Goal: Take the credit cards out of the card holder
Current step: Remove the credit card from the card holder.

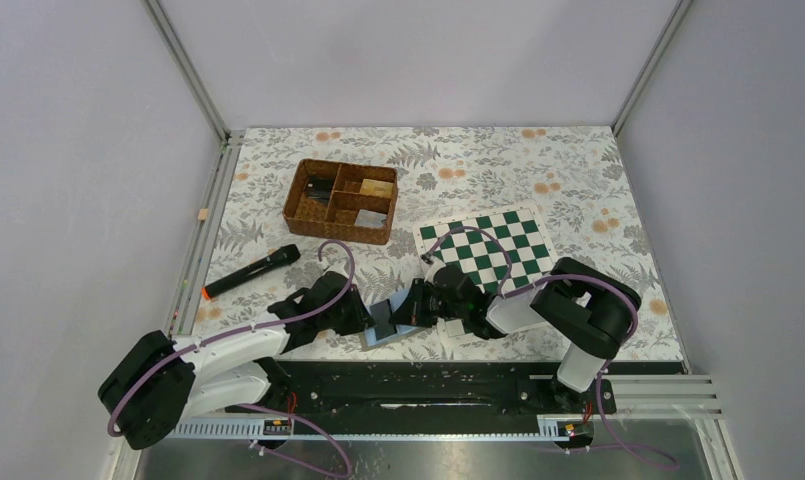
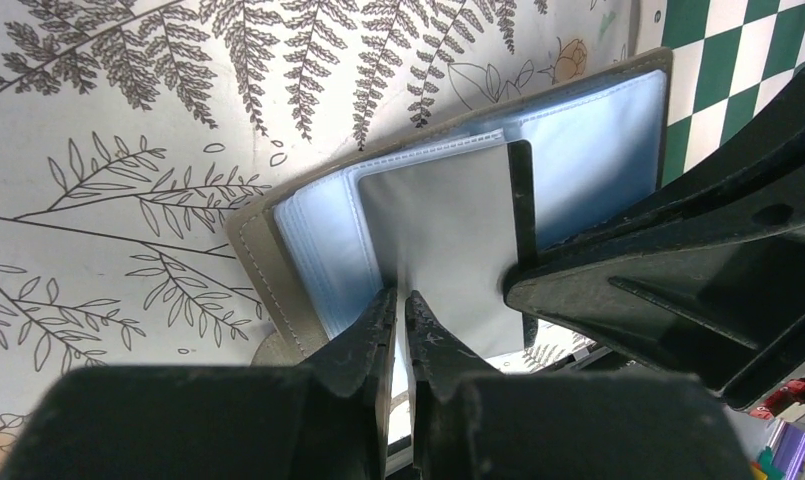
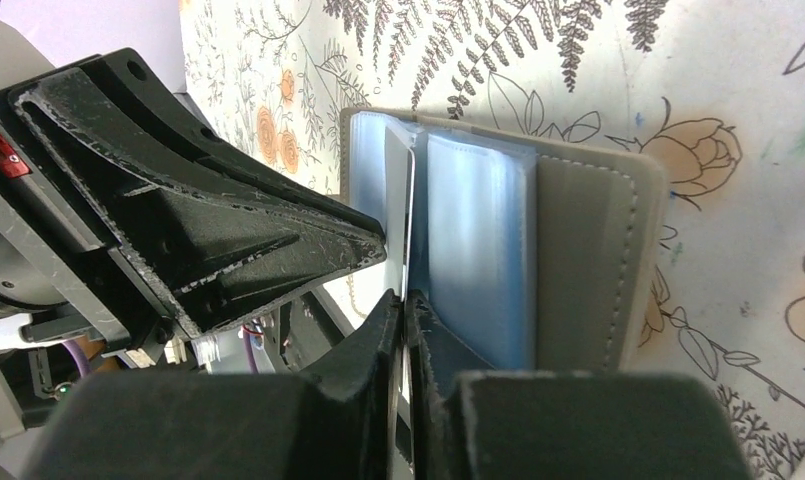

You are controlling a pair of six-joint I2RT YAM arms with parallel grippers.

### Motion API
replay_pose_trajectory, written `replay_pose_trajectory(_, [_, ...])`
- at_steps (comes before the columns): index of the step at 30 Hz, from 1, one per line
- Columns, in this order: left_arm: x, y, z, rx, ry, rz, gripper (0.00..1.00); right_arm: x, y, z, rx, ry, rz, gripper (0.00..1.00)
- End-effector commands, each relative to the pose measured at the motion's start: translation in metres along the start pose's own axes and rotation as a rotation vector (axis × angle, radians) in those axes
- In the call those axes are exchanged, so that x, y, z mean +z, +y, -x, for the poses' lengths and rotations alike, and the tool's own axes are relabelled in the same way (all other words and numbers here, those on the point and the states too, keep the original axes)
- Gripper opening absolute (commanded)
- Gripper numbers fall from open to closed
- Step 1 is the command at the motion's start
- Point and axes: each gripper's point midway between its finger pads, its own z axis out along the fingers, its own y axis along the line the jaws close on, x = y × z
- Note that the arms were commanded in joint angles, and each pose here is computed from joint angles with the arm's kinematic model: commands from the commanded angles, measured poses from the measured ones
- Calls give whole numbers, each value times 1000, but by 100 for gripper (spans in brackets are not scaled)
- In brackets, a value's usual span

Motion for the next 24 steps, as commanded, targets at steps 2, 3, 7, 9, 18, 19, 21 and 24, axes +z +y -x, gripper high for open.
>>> replay_pose_trajectory(2, [3, 36, -12, 20, 30, 147, 9, -9, 21, 12, -37, -31, 79, 9])
replay_pose_trajectory(3, [3, 36, -13, 20, 32, 148, 9, -9, 20, 12, -36, -30, 74, 4])
replay_pose_trajectory(7, [5, 36, -13, 23, 38, 153, 9, -12, 26, 13, -36, -32, 100, 0])
replay_pose_trajectory(9, [5, 37, -13, 23, 40, 156, 9, -12, 27, 14, -36, -32, 102, 12])
replay_pose_trajectory(18, [4, 35, -13, 24, 41, 151, 9, -15, 25, 17, -37, -43, 77, 6])
replay_pose_trajectory(19, [4, 35, -13, 23, 39, 149, 9, -15, 25, 17, -38, -41, 76, 0])
replay_pose_trajectory(21, [4, 36, -13, 22, 41, 154, 9, -15, 24, 17, -39, -42, 76, 0])
replay_pose_trajectory(24, [5, 38, -14, 21, 41, 162, 10, -17, 23, 17, -40, -46, 74, 0])
